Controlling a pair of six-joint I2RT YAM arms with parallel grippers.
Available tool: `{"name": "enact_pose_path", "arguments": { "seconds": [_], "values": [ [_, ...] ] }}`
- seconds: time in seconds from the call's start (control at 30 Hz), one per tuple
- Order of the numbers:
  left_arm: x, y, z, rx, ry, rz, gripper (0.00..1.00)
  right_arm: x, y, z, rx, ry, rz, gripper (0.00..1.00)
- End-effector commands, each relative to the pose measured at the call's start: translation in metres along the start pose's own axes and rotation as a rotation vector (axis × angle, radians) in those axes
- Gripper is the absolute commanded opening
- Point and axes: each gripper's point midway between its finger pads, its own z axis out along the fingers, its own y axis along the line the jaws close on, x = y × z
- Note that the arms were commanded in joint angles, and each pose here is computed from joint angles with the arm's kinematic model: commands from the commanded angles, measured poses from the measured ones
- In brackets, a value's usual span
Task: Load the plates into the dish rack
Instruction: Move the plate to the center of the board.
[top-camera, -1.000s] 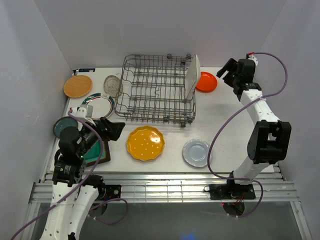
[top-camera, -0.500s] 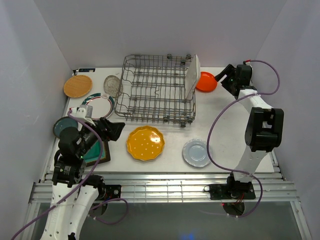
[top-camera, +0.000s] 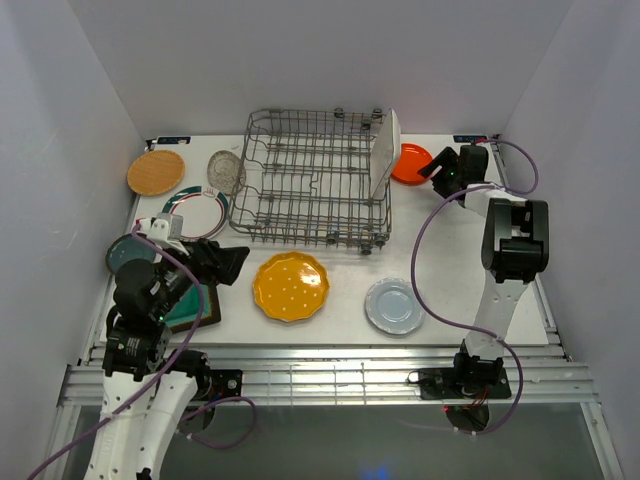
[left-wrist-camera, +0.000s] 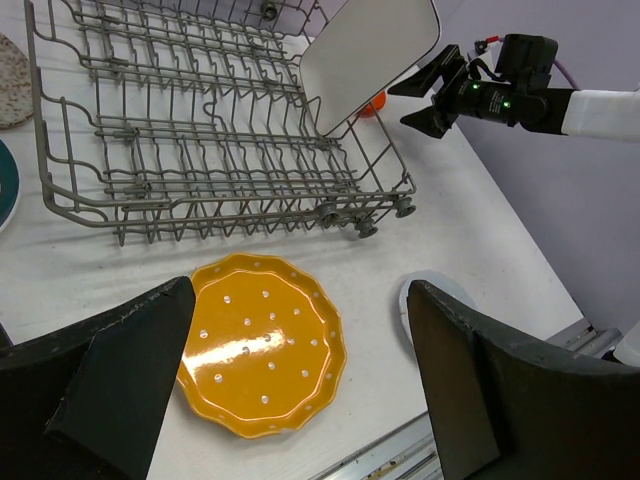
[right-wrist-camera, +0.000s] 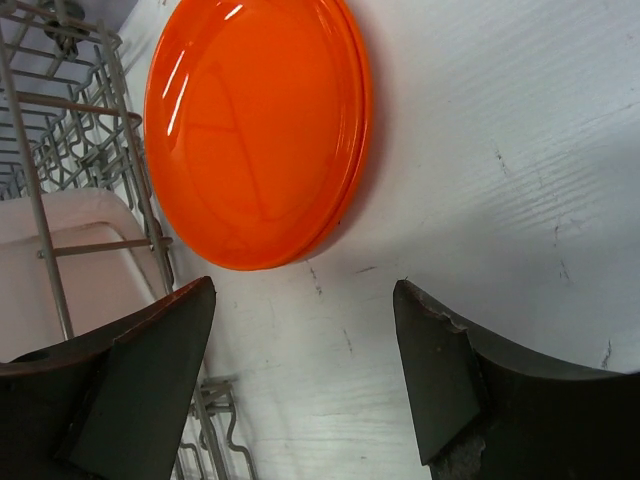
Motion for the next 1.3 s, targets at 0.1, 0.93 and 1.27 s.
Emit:
{"name": "enact_pose_path", "arguments": {
  "seconds": [0.1,0.93,1.27],
  "values": [
    [-0.004,-0.007,-0.003,0.032,-0.02,0.019,0.98,-0.028,0.023,0.007,-0.073,-0.093,0.022,0.77],
    [0.003,-0.003,0.005,0.029,0.02,0.004,0.98,-0.006,0.001,0.031,-0.154,-0.149,-0.08,0.76],
    [0.001,-0.002,0.003,0.016,0.003,0.005,0.98,-0.01,0.0,0.037,-0.137,-0.136,-0.049,0.71]
  ]
}}
